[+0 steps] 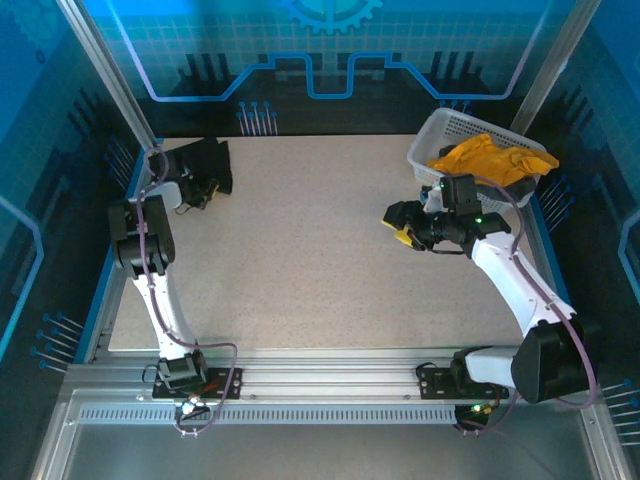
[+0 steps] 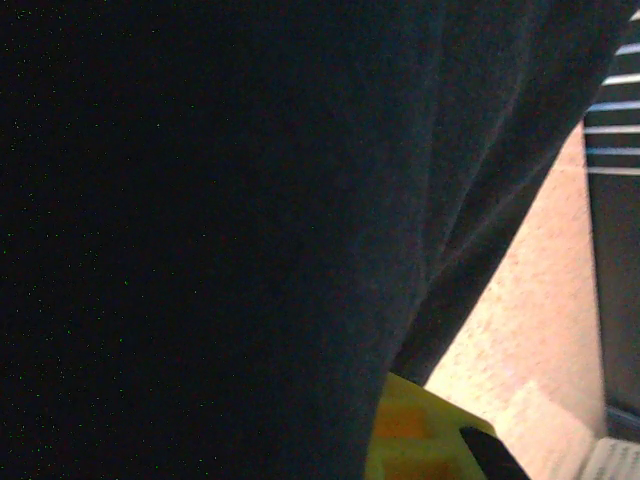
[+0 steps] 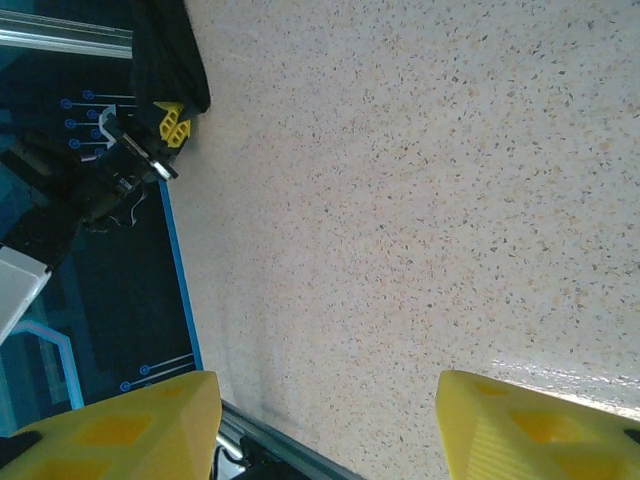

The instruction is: Fold and stack the t-shirts

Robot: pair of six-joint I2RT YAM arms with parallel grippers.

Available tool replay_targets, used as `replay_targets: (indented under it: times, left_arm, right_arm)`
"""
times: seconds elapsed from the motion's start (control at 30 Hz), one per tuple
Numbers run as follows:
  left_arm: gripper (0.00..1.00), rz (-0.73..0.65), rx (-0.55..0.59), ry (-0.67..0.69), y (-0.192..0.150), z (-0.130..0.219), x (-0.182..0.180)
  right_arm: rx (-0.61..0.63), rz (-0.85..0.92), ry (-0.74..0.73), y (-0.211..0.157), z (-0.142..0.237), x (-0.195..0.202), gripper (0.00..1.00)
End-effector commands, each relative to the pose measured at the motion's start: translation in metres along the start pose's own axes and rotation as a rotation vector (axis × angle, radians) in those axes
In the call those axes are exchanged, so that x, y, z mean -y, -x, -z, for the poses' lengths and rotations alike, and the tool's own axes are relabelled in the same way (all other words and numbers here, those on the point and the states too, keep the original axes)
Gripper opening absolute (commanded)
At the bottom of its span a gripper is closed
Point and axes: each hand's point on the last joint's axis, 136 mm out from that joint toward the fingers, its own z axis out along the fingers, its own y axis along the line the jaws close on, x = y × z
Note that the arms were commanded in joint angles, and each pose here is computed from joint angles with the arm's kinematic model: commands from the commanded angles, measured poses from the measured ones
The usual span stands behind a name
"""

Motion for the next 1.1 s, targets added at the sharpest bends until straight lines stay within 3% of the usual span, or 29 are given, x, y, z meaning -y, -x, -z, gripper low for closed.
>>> replay_targets:
  times: [0.0,0.2,0.23,0.27,0.3,0.33,0.37,0.53,0.63,0.77,0.83,0.93,0.97,1.07]
  left_arm:
    - [0.0,-0.09,-0.06,0.016,-0.007,0.005,-0.005]
    - [0.0,-0.115,-0.041,0.024,-0.015,0.025,-0.005]
    - [0.11,-0.122,-0.029,0.024,-0.016,0.032,-0.003]
    - [0.35,-0.122,-0.015,0.023,-0.017,0.042,0.0]
    - [0.57,-0.121,0.008,0.02,-0.017,0.053,0.005]
    - [0.86,-0.118,0.028,0.015,-0.018,0.064,0.009]
    - [0.99,-0.105,0.05,0.007,-0.02,0.079,0.014]
    - [0.99,-0.058,0.144,-0.036,-0.038,0.16,0.041]
    - [0.99,-0.077,0.247,-0.022,-0.057,0.207,0.045]
    - [0.99,-0.146,0.531,0.19,-0.076,0.27,0.023]
    - [0.99,-0.148,0.683,0.235,-0.082,0.287,0.003]
    - [0.99,-0.386,0.745,0.23,-0.098,0.278,-0.011]
    - [0.99,-0.506,0.747,0.287,-0.104,0.274,-0.019]
    - [0.99,-0.702,0.67,0.365,-0.12,0.25,-0.047]
  right_arm:
    - [-0.024,0.012,0.019,-0.001,-0.005,-0.009,0.6]
    - [-0.021,0.048,0.015,0.009,-0.011,-0.015,0.63]
    - [-0.013,0.057,0.009,0.012,-0.01,-0.016,0.65]
    - [-0.001,0.07,0.0,0.015,-0.009,-0.018,0.69]
    - [0.015,0.082,-0.011,0.02,-0.007,-0.018,0.81]
    - [0.029,0.094,-0.02,0.023,-0.006,-0.019,1.0]
    - [0.045,0.109,-0.034,0.028,-0.003,-0.021,1.0]
    - [0.127,0.201,-0.15,0.051,0.013,-0.025,1.0]
    - [0.237,0.29,-0.201,0.068,0.033,-0.034,1.0]
    - [0.483,0.299,-0.437,0.1,0.077,-0.01,1.0]
    - [0.562,0.356,-0.471,0.112,0.081,0.006,1.0]
    - [0.725,0.481,-0.534,0.121,0.079,0.035,1.0]
    - [0.771,0.545,-0.574,0.123,0.076,0.045,1.0]
    - [0.724,0.588,-0.665,0.115,0.052,0.09,1.0]
